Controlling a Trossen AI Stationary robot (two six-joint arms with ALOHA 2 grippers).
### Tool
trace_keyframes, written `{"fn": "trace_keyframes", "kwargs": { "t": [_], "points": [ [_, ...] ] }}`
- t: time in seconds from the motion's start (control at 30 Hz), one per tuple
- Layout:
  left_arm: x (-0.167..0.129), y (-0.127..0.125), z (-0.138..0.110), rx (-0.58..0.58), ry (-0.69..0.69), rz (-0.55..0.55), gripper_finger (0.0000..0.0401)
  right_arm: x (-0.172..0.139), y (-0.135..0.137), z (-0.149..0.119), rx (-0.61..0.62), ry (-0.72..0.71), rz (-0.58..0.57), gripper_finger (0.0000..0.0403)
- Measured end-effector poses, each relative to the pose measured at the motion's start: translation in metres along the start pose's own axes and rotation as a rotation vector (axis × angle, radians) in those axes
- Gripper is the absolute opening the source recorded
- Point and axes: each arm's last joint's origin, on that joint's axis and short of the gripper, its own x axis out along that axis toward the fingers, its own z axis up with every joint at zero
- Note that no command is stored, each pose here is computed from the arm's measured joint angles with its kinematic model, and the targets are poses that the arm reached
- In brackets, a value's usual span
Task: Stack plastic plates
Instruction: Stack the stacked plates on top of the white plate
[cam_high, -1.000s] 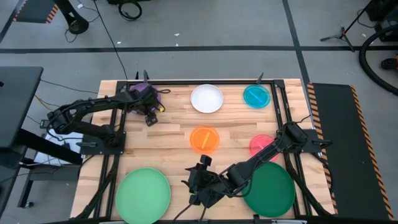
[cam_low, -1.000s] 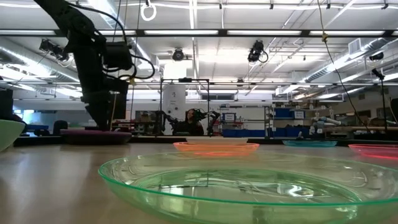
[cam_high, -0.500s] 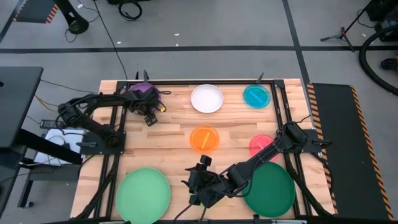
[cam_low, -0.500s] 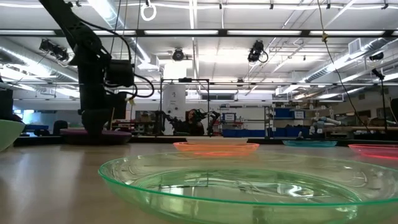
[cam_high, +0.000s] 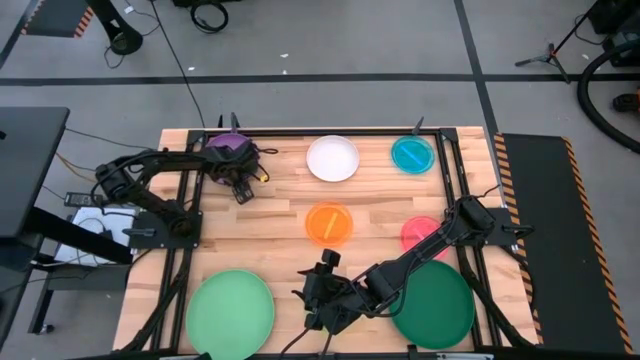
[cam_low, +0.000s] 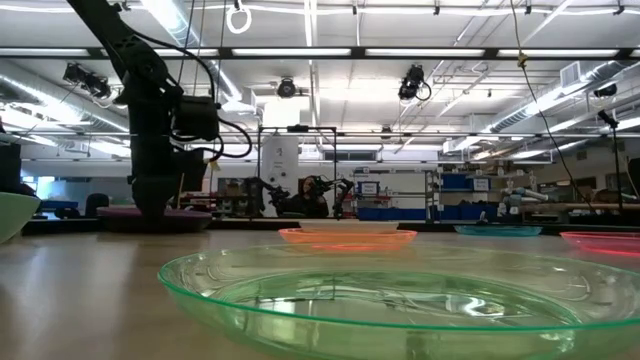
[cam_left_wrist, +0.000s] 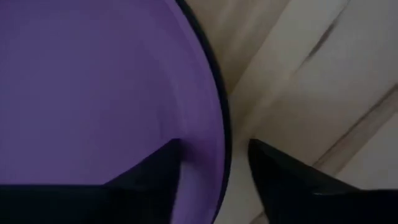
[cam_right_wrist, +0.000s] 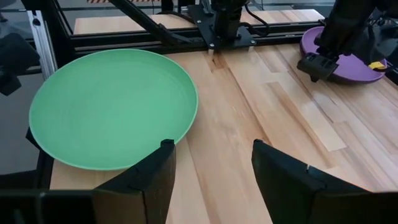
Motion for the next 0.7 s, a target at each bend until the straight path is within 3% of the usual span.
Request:
{"fn": "trace_keyframes", "kwargs": {
  "t": [0.13,0.23,0.33,0.7],
  "points": [
    [0.001,0.002,0.001,0.003,0.001,0.069,0.0091,0.0,0.0,0.0,-0.017,-0.004,-0.005,0.0218],
    [-0.002,0.007,0.002,-0.001,0.029,0.209,0.0039,0.0,0.0,0.002,-0.027,-0.02,-0.012,0.0217],
    [-0.008,0.004,0.005,0.026,0.051,0.282,0.0031,0.0,0.0,0.004,-0.036,-0.053,-0.042,0.0216],
    [-0.04,-0.039,0.006,0.225,-0.088,0.265,0.003,-0.002,0.003,0.016,-0.068,-0.178,-0.106,0.0216]
  ]
}}
